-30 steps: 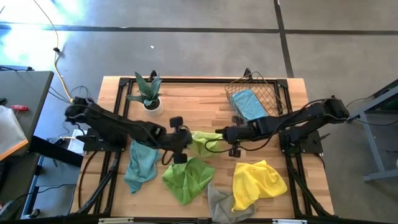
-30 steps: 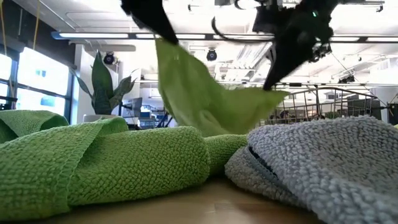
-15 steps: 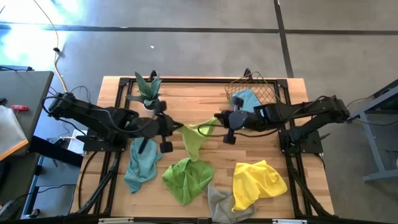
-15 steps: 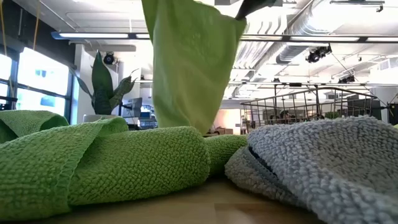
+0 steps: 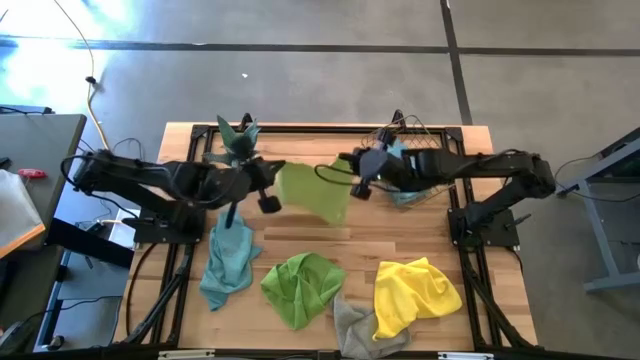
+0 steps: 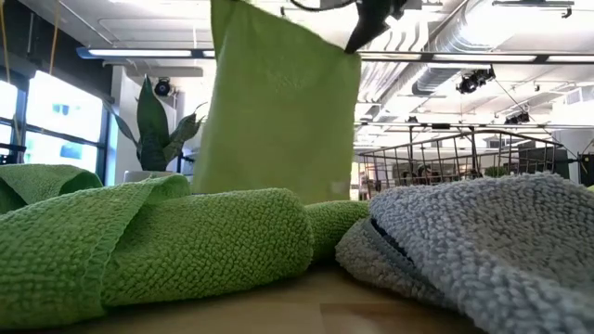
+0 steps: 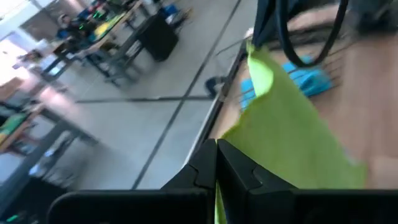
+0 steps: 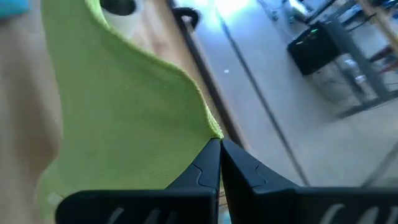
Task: Fold microfiber towels
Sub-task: Fold the light green towel
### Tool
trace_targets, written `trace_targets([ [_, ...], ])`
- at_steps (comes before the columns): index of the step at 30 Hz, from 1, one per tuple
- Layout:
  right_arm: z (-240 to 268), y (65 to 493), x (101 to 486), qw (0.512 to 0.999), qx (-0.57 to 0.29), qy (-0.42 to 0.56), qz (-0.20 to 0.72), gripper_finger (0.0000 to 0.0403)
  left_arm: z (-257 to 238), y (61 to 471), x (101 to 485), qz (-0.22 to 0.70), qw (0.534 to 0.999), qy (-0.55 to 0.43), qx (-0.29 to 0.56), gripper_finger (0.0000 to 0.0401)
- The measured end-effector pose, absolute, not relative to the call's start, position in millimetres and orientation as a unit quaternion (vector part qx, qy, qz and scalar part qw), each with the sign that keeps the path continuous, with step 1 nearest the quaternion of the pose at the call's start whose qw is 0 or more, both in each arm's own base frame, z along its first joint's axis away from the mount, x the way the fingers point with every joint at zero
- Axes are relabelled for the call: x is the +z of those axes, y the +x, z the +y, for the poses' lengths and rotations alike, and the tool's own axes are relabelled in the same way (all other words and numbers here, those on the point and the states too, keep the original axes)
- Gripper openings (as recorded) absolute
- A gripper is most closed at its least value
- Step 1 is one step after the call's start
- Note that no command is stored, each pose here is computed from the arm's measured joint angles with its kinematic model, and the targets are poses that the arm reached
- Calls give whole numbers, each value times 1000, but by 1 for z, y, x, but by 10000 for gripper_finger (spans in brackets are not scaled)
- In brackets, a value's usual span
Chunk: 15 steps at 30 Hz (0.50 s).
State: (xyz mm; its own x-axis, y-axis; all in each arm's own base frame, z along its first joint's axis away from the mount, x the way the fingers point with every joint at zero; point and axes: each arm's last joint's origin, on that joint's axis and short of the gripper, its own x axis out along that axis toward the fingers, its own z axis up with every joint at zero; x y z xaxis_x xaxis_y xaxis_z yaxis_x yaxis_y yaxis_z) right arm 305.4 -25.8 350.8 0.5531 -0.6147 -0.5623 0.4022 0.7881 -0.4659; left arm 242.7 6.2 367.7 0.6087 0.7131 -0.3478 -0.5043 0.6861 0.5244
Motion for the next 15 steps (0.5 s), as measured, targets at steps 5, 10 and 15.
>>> trace_targets([
  [5, -55, 309, 358, 867, -321, -159, 346, 0, 35, 249, 361, 315, 833, 221, 399, 0],
  [10, -79, 310, 361, 872, -333, -149, 327, 0, 64, 244, 365, 333, 781, 248, 466, 0],
  [15, -90, 313, 352, 873, -317, -135, 344, 0, 79, 237, 364, 338, 780, 219, 479, 0],
])
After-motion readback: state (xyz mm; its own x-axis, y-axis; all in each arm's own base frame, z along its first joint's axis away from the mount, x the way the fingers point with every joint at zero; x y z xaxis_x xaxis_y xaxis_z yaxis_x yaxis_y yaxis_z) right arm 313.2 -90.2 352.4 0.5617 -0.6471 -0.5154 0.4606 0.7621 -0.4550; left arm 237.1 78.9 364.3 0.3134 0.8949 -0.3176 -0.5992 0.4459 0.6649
